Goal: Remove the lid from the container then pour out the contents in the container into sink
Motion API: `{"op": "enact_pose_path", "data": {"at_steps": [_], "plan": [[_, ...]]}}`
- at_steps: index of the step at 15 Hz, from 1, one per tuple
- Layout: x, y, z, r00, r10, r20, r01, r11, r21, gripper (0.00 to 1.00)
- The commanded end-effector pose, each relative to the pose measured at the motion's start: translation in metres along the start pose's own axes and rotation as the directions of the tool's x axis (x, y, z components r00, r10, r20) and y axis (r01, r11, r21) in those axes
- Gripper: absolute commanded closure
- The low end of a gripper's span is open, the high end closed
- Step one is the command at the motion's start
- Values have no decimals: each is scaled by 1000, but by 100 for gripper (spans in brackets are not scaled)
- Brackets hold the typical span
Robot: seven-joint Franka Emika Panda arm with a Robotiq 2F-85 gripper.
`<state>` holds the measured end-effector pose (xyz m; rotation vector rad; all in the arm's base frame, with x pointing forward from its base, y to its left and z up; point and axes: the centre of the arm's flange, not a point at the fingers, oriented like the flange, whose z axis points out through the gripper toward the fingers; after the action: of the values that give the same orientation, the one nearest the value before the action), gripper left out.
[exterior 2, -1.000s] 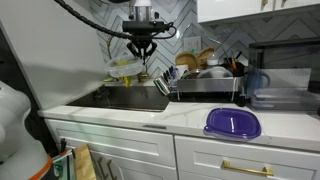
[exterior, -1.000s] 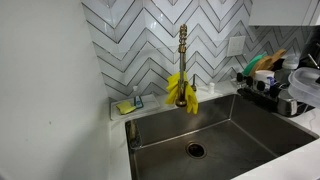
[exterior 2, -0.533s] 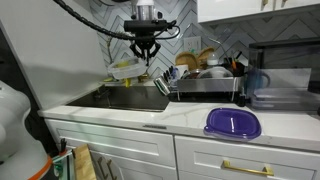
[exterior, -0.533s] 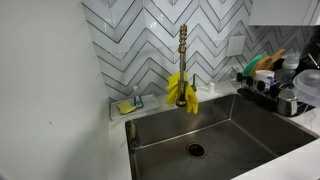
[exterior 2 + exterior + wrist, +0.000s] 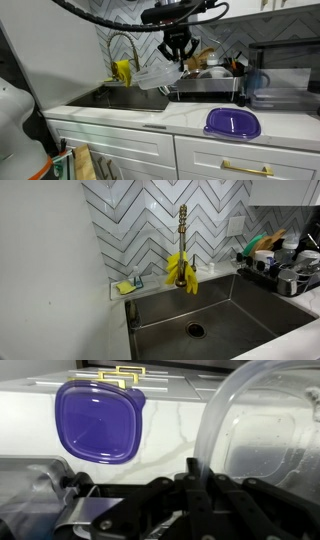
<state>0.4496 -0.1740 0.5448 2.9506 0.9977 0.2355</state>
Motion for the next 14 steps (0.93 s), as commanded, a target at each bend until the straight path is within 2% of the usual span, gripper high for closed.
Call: {"op": "enact_pose_path", "data": {"at_steps": [1,3,5,11,14], "plan": [[-6,6,0,1000,17,0,-17,1000,0,95],[-5,9,2,1000,19,3,-19,1000,1,95],[-7,33,16,997,68,39,-66,997,-51,99],[-39,112,59,989,144,-26,-146,984,-104,99],[-47,142,83,972,228,-56,-231,970,-70,99]]}}
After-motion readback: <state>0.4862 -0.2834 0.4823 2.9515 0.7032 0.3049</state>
